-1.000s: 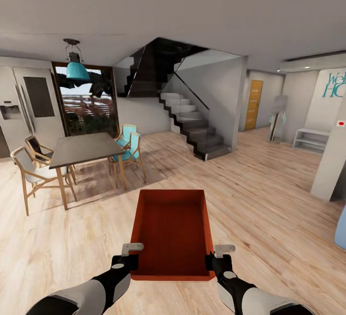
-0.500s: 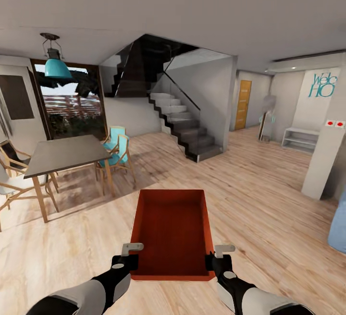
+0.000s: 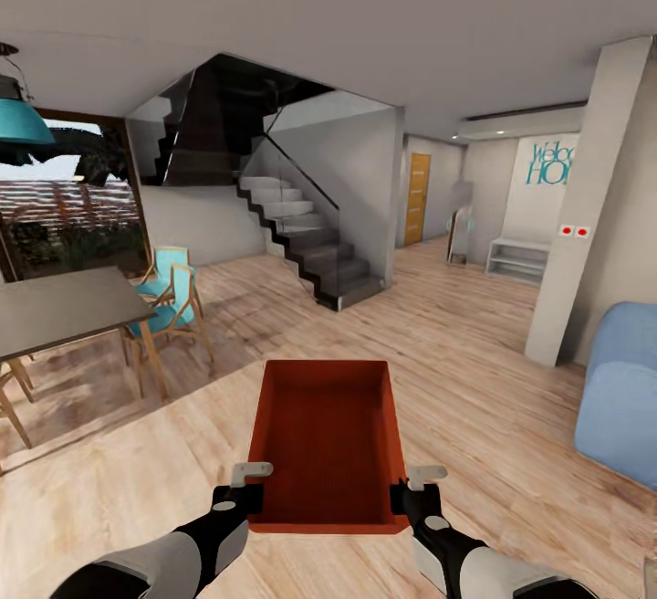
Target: Move the two storage containers from the living room to the garage. In the garage, place one container on the floor and stack the other container on top of it (either order is fine).
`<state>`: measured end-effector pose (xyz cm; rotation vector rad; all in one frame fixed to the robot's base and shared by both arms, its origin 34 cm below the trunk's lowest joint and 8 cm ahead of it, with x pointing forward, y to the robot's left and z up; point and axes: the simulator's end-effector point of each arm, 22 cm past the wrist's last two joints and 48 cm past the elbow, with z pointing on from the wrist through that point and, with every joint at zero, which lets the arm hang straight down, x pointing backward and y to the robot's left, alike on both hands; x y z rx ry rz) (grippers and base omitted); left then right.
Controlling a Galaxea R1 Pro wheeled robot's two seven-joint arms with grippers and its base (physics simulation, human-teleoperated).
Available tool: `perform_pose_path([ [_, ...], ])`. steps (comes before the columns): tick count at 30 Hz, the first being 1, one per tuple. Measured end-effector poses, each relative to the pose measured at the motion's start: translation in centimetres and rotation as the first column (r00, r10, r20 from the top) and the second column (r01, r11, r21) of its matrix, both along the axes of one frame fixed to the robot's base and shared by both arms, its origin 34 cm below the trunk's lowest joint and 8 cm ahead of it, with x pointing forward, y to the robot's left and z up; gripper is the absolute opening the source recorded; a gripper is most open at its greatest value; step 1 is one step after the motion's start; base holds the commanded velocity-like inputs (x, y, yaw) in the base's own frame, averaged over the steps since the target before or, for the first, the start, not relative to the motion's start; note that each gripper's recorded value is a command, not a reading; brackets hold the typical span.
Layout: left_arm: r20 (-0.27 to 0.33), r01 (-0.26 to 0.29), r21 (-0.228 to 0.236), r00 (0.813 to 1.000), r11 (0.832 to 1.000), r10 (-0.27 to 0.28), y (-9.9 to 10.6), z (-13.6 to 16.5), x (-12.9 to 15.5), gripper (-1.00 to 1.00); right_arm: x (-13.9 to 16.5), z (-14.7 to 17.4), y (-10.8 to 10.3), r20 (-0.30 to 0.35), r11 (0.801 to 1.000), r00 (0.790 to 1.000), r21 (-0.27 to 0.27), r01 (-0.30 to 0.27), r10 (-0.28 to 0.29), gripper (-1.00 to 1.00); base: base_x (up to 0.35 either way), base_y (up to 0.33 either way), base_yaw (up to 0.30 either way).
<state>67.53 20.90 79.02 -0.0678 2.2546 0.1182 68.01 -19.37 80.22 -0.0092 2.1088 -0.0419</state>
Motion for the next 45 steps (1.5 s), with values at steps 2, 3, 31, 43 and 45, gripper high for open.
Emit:
perform_pose_path([
  [2,0.000,0.000,0.000,1.000,1.000,0.000,0.00,0.00,0.00,-1.00,0.02,0.01,0.00,0.000,1.000,1.000,0.000,0.000,0.000,-1.00,0.319,0.000,-0.281],
  [3,0.000,0.000,0.000,1.000,1.000,0.000,0.00,0.00,0.00,-1.00,0.02,0.02,0.00,0.000,1.000,1.000,0.000,0.000,0.000,-1.00,0.319,0.000,-0.281],
  [31,0.000,0.000,0.001,1.000,1.000,0.000,0.07,0.01,0.01,-1.00,0.00,0.01,0.07,0.000,1.000,1.000,0.001,0.001,-0.001,-1.00,0.320,0.000,-0.274],
  [43,0.001,0.000,0.001,1.000,1.000,0.000,0.08,0.02,0.02,-1.00,0.01,0.03,0.08,0.000,1.000,1.000,0.000,0.001,-0.001,-1.00,0.320,0.000,-0.014],
  [45,0.001,0.000,0.001,1.000,1.000,0.000,0.08,0.02,0.02,-1.00,0.00,0.01,0.08,0.000,1.000,1.000,0.000,0.001,-0.001,-1.00,0.320,0.000,0.000],
])
